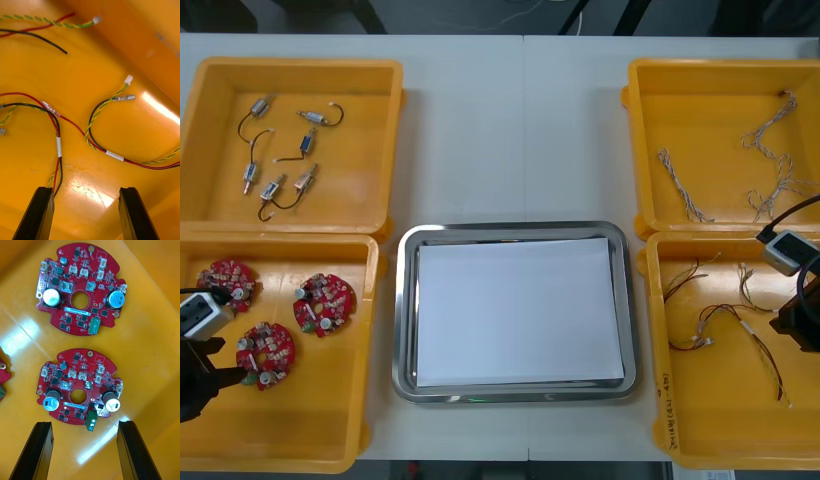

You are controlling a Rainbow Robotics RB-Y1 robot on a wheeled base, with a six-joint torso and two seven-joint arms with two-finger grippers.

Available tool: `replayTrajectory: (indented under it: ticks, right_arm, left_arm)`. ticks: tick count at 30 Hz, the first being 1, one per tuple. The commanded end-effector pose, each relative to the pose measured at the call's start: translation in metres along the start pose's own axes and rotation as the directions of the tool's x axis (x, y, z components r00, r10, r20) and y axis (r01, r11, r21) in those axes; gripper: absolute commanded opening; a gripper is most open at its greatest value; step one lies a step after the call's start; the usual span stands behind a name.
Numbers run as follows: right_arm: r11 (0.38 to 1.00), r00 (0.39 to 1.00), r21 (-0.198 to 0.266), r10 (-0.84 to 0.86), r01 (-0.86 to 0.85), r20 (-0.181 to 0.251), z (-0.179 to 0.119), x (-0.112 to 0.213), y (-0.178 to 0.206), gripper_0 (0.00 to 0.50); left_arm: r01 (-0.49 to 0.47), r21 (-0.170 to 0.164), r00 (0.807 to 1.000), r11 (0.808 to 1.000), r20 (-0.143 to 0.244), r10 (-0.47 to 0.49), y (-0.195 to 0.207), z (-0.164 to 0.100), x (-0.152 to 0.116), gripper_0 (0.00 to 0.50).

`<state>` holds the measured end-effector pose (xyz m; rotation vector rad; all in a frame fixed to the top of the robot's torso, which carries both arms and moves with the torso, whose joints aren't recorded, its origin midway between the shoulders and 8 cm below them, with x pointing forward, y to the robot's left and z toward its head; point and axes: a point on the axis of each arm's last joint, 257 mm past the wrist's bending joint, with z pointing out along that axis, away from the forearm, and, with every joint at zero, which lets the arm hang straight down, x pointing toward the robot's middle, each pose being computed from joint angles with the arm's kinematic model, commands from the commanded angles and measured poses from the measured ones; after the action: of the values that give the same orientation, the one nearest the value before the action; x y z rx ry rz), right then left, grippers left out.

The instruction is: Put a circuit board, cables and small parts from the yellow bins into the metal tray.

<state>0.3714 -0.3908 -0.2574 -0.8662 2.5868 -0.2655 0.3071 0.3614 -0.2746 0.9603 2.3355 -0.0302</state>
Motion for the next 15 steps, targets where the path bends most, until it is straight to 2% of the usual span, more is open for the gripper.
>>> replayTrajectory:
  ticks: [1,4,15]
  right_arm:
    - [1.000,1.000,0.018,0.015,-0.015,0.004,0.008,-0.008,0.005,0.500]
    - [0.999,0.999,0.008,0.047,-0.047,0.000,0.017,-0.006,0.009,0.500]
    - [0.988,0.988,-0.040,0.148,-0.146,0.044,0.046,-0.012,0.021,0.500]
  left_arm:
    - [-0.177,0.004,0.984,0.984,-0.034,0.177,0.000,0.006,0.018,0.500]
    - [-0.194,0.003,0.980,0.981,-0.049,0.193,0.004,0.010,0.025,0.500]
    - [-0.228,-0.011,0.973,0.974,-0.044,0.227,0.014,0.026,0.024,0.500]
